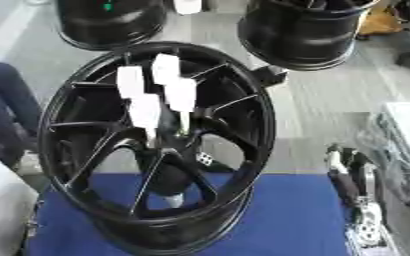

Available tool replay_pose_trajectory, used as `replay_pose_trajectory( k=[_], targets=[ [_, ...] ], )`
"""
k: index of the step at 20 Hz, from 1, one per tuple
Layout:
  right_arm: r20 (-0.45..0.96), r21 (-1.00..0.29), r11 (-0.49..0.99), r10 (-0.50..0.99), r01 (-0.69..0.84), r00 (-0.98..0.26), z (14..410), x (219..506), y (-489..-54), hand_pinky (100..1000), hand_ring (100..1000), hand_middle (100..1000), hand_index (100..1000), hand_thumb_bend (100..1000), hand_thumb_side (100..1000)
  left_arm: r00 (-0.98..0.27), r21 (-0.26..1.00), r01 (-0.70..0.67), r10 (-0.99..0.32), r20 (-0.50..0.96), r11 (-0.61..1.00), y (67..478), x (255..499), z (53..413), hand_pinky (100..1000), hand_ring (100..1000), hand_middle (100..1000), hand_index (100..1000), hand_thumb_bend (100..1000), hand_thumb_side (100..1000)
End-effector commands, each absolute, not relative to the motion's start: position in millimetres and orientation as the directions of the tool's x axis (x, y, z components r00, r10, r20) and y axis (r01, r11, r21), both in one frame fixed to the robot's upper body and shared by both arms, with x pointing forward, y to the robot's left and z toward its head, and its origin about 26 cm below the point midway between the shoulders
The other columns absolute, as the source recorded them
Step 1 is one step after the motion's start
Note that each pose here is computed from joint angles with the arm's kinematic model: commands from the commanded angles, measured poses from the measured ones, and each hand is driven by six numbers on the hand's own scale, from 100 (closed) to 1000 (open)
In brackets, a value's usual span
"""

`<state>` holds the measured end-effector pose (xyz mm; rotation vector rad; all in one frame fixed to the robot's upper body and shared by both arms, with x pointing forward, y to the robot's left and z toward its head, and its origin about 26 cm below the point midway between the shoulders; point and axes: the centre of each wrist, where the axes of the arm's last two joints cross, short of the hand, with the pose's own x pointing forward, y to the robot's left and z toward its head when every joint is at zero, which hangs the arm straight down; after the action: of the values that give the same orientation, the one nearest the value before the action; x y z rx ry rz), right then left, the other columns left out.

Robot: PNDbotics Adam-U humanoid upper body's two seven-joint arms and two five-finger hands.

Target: Pull the pin out of the wheel hub.

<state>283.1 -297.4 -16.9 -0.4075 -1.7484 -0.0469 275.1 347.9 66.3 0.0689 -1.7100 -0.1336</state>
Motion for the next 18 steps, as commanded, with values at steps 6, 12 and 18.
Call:
replay_pose_trajectory(
  k=[6, 12, 18],
  targets=[
    [0.948, -0.197, 0.932, 0.261, 0.305, -0.184, -10, 285, -302, 678, 589, 555, 605, 100, 568, -0.187, 0.159, 0.011, -0.154, 0.970, 0.987, 355, 276, 80, 646, 579, 626, 634, 528, 610],
    [0.946, -0.205, 0.929, 0.269, 0.308, -0.179, -10, 285, -305, 678, 590, 555, 605, 100, 574, -0.294, 0.270, -0.026, -0.265, 0.918, 0.963, 372, 284, 117, 647, 589, 640, 675, 542, 574],
    [0.940, -0.232, 0.920, 0.295, 0.316, -0.169, -9, 283, -312, 678, 589, 554, 605, 100, 577, -0.485, 0.529, 0.031, -0.450, 0.750, 0.848, 361, 306, 175, 683, 643, 700, 737, 631, 548]
  ],
)
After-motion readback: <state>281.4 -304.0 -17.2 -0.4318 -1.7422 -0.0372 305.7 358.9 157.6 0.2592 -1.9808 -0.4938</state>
